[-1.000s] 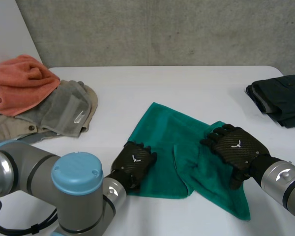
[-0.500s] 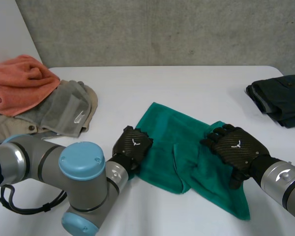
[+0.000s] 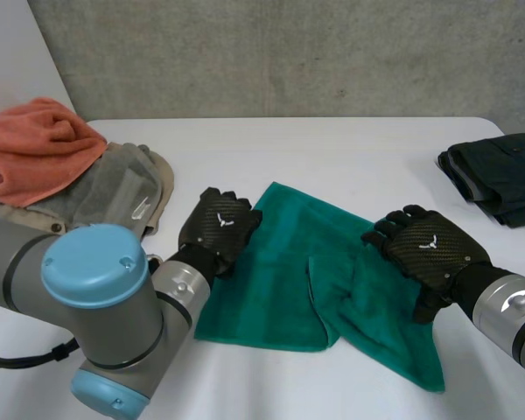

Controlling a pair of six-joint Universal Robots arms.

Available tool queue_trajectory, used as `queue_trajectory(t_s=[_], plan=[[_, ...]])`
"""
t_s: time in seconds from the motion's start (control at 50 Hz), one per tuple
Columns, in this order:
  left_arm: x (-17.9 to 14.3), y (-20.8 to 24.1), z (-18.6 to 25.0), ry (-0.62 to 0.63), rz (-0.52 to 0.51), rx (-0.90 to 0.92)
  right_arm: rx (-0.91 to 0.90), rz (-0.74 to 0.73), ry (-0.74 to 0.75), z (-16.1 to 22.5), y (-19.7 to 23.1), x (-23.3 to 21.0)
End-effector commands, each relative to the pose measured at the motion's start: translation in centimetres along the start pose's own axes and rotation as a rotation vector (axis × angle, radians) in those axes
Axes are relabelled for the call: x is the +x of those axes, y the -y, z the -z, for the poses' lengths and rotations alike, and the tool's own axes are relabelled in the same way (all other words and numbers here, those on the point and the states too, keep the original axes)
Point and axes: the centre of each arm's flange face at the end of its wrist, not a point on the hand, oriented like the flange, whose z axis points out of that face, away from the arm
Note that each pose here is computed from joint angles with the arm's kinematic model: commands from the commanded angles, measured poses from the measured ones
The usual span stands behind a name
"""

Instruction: Fold the laundry.

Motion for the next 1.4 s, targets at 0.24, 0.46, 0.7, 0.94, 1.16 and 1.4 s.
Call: queue_trajectory(t_s=[0.24,0.46,0.7,0.94,1.16,1.4], plan=[[2.2,-2.6,3.9,-0.141,-0.028,-0.198,-0.012,-0.022,0.007,-0.1,-0.5,0.0],[3.3,-4.2,4.2,-0.174,-0.020,-0.242,-0.015,-0.024,0.015,-0.1,-0.8,-0.3],[3.3,-4.4,2.0,-0.127,-0.018,-0.177,-0.017,-0.026,0.017,-0.1,-0.8,-0.4],[3.1,-4.0,-0.3,-0.102,-0.021,-0.131,-0.019,-0.025,0.020,0.0,-1.0,-0.6],[2.9,-3.5,-1.5,-0.085,-0.016,-0.106,-0.020,-0.024,0.008,-0.1,-1.0,-0.3],[-0.5,-0.2,0.7,-0.014,0.056,-0.069,-0.020,-0.016,-0.028,0.1,-0.1,1.1]])
